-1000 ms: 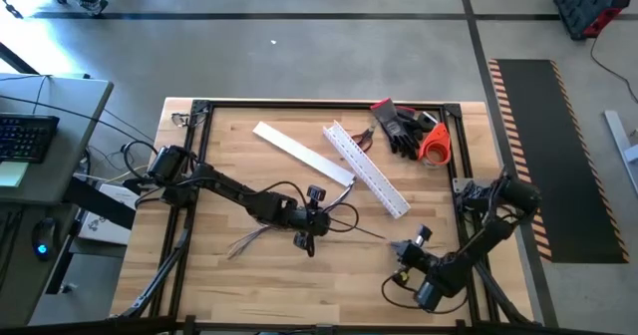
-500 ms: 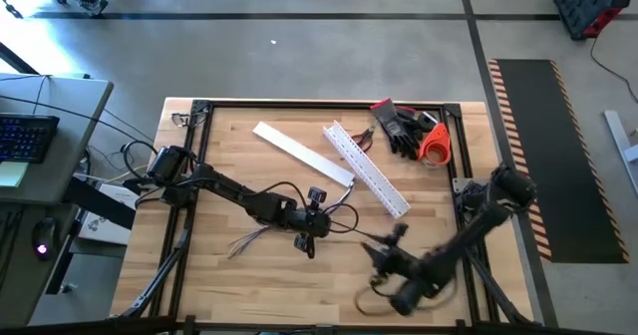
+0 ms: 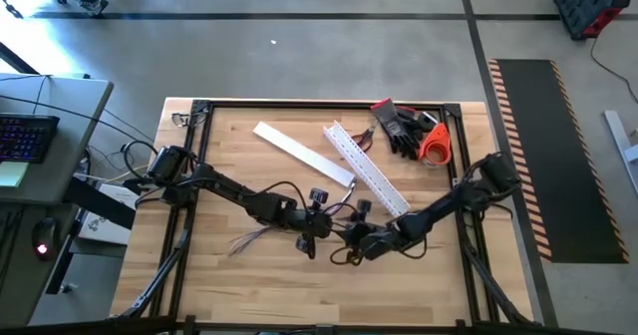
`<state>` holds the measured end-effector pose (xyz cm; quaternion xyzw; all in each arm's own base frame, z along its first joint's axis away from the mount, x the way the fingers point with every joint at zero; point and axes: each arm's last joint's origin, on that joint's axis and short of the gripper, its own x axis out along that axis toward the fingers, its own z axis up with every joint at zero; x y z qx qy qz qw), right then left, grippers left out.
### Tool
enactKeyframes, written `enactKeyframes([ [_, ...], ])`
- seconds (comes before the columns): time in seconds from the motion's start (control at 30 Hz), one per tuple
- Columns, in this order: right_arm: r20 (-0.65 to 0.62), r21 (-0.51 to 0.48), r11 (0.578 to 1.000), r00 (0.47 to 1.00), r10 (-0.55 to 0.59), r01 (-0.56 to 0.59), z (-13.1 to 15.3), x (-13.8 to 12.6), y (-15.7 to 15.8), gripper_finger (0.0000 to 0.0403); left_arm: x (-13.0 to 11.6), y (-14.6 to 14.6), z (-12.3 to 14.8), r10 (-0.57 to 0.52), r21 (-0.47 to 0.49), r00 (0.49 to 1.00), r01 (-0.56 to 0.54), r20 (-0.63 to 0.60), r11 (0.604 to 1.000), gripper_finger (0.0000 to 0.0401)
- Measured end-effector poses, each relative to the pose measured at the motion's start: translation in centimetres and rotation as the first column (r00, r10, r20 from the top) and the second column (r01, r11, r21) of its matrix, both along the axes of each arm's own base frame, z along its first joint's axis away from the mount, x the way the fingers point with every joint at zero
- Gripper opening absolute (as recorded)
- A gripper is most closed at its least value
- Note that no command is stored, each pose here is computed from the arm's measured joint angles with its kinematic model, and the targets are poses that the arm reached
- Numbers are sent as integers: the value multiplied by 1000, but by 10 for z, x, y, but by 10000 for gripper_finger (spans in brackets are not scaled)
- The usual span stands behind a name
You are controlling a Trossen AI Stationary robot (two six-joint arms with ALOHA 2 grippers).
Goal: Ziptie cables
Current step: Wrap the colored cables with the black zip tie
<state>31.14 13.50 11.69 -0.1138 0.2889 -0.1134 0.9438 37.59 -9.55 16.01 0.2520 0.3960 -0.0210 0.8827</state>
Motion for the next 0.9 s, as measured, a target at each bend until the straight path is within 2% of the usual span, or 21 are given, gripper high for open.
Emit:
enactKeyframes([
  [0.2, 28, -62, 997, 999, -44, 46, -6, 1, 2, 86, 0, -1, 0, 8, -11, 1000, -8, 7, 1000, 1],
  [0.43, 26, -77, 996, 999, -39, 41, -6, -2, 6, 10, 0, -1, 0, 6, -14, 1000, -6, 5, 1000, 1],
  [0.63, 10, -36, 997, 997, -74, 75, -10, -8, 11, 3, 0, 0, 0, 6, -12, 1000, -6, -1, 1000, 1],
  [0.9, -85, 38, 983, 980, -178, 182, -25, -50, 40, 1, -2, 0, -2, 5, -10, 1000, -5, -23, 1000, 1],
])
